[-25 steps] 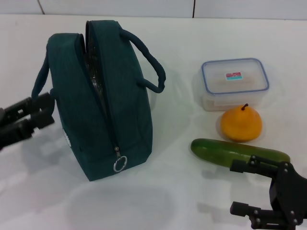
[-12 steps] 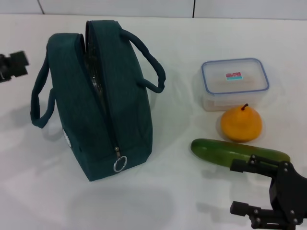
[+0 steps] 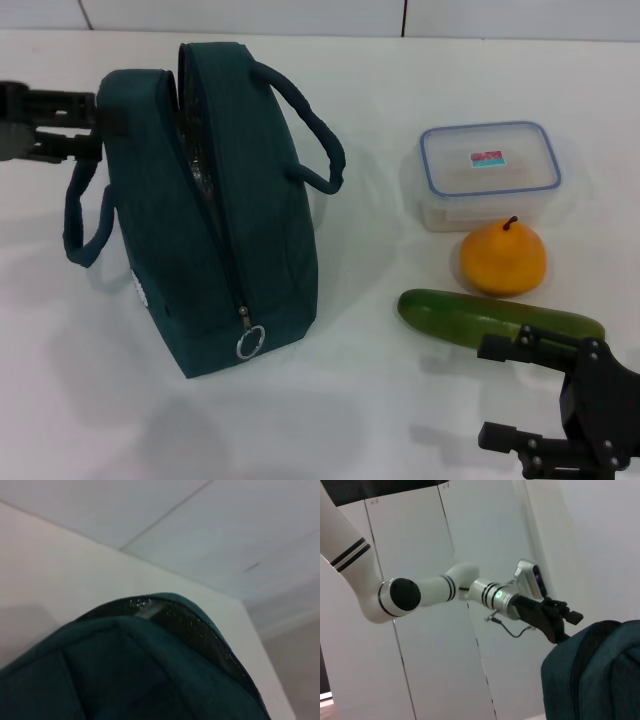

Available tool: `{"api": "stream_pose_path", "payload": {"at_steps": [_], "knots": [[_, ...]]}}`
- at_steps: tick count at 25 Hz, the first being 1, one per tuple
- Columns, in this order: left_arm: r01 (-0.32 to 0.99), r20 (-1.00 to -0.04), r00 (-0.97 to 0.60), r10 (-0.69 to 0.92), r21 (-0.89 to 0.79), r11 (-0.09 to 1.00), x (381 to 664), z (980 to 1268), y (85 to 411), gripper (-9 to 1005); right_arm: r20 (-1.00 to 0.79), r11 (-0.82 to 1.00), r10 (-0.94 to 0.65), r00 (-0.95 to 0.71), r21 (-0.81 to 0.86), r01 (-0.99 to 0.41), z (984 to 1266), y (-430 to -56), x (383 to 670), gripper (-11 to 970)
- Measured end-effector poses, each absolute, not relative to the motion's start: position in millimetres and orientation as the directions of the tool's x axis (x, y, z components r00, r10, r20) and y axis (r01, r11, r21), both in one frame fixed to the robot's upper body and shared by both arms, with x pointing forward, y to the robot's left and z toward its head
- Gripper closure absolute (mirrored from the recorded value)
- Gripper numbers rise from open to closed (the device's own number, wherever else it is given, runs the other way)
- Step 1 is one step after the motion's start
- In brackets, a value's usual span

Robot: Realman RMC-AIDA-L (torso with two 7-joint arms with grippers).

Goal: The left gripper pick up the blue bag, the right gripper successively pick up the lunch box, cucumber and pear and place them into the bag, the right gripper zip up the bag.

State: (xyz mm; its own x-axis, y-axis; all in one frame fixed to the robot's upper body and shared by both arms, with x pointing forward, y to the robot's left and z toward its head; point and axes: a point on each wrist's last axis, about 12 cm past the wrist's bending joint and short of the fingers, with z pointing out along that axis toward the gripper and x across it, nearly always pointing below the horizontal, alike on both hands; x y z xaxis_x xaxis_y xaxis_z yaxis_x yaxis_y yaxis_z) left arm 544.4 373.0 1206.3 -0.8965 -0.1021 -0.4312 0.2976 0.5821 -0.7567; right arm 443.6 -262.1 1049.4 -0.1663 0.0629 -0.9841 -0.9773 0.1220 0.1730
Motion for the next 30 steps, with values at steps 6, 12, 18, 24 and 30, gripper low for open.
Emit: {"api": "stream_pose_path", "payload": {"at_steps": [6, 12, 18, 24, 30], "knots": [[0.281, -0.397, -0.917, -0.046, -0.724, 0.63, 558, 1217, 356, 135, -0.984, 0.121, 0.064, -0.168, 0.174, -0.977, 1049, -262, 444, 190], [0.265, -0.363, -0.932, -0.009, -0.695, 0.669, 568, 1213, 340, 137, -0.984, 0.123, 0.063, -0.167, 0.174, -0.977, 1049, -262, 444, 190], [0.26, -0.353, -0.936, 0.008, -0.674, 0.692, 573, 1211, 334, 138, -0.984, 0.125, 0.062, -0.167, 0.174, -0.977, 1049, -262, 443, 190], [0.286, -0.351, -0.935, 0.056, -0.65, 0.704, 576, 1210, 332, 206, -0.984, 0.127, 0.062, -0.168, 0.175, -0.976, 1048, -263, 442, 190], [0.349, -0.391, -0.915, 0.099, -0.647, 0.678, 577, 1212, 331, 421, -0.983, 0.127, 0.066, -0.173, 0.181, -0.975, 1048, -262, 442, 190]]}}
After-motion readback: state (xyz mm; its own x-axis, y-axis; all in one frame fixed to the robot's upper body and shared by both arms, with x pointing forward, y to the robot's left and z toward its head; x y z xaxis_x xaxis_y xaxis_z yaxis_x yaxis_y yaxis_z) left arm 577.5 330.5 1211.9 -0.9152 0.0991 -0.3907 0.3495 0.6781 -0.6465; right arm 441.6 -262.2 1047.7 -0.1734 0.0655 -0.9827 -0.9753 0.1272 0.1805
